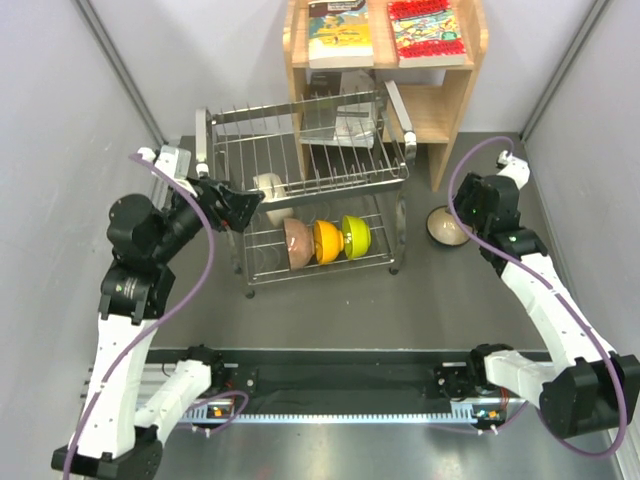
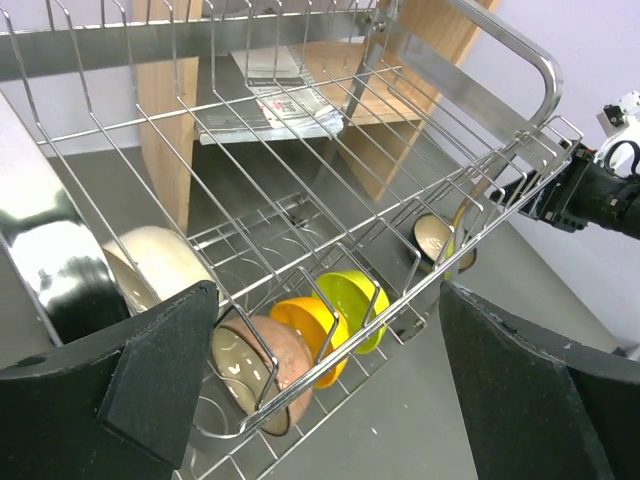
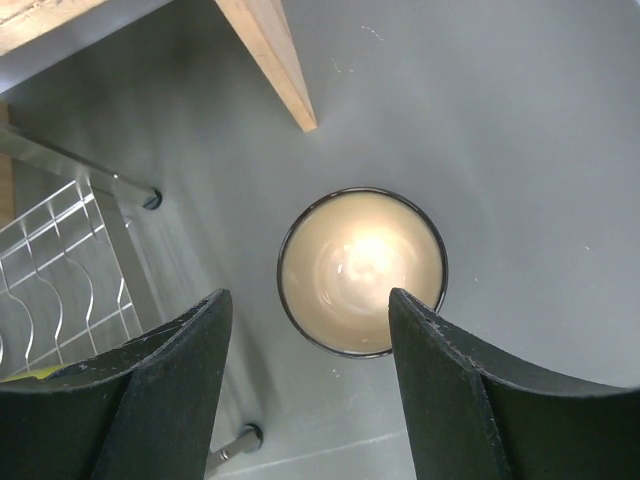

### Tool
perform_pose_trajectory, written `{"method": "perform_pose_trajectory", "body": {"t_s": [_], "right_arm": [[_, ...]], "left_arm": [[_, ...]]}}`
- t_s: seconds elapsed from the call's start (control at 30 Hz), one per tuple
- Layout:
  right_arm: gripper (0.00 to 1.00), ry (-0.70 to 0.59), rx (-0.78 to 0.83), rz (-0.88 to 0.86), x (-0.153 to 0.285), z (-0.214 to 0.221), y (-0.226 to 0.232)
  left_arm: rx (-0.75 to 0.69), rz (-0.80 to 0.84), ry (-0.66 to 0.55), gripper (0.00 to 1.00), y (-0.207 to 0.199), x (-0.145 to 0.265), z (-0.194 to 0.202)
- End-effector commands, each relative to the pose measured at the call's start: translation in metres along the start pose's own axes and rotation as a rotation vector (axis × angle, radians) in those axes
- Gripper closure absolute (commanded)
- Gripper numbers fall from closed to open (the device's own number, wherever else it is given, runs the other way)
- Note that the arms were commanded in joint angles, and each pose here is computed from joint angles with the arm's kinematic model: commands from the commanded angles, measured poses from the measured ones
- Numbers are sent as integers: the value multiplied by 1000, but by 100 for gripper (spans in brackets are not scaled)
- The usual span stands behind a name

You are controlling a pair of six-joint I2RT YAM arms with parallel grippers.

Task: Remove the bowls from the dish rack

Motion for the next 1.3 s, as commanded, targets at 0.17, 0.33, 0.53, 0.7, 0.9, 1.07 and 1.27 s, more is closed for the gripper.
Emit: {"method": "perform_pose_trajectory", "body": {"t_s": [0.17,0.33,0.53,0.7,0.9,1.07,1.27], "right_arm": [[36,-41,8,-53,-2,-2,6],[36,-26,18,-59,-5,1,7],[35,-46,31,-103,-4,-1,10],[29,-80,72,-269,0,-4,22],[30,-104,85,-392,0,1,31],[28,-88,110,-446,-8,3,43],[28,-80,136,-533,-11,4,66]], "left_arm": [[55,-232,-39,4,-3,51,20],[28,-356,-210,1,-2,68,3],[127,-425,-61,2,18,53,34],[175,-452,-98,1,38,56,64],[188,-533,-92,1,53,57,79],[214,-531,-111,1,70,40,94],[251,-584,-82,1,84,16,96]]}}
Point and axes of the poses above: each gripper's point midway between its finger pads, its own x axis back along the fingers, its own y axis along the line the jaws close on, z = x × y, the point moved 10 cm from there along x, back along the fingers, and after that the axes turned 15 degrees about x, right-handed, at the moved point
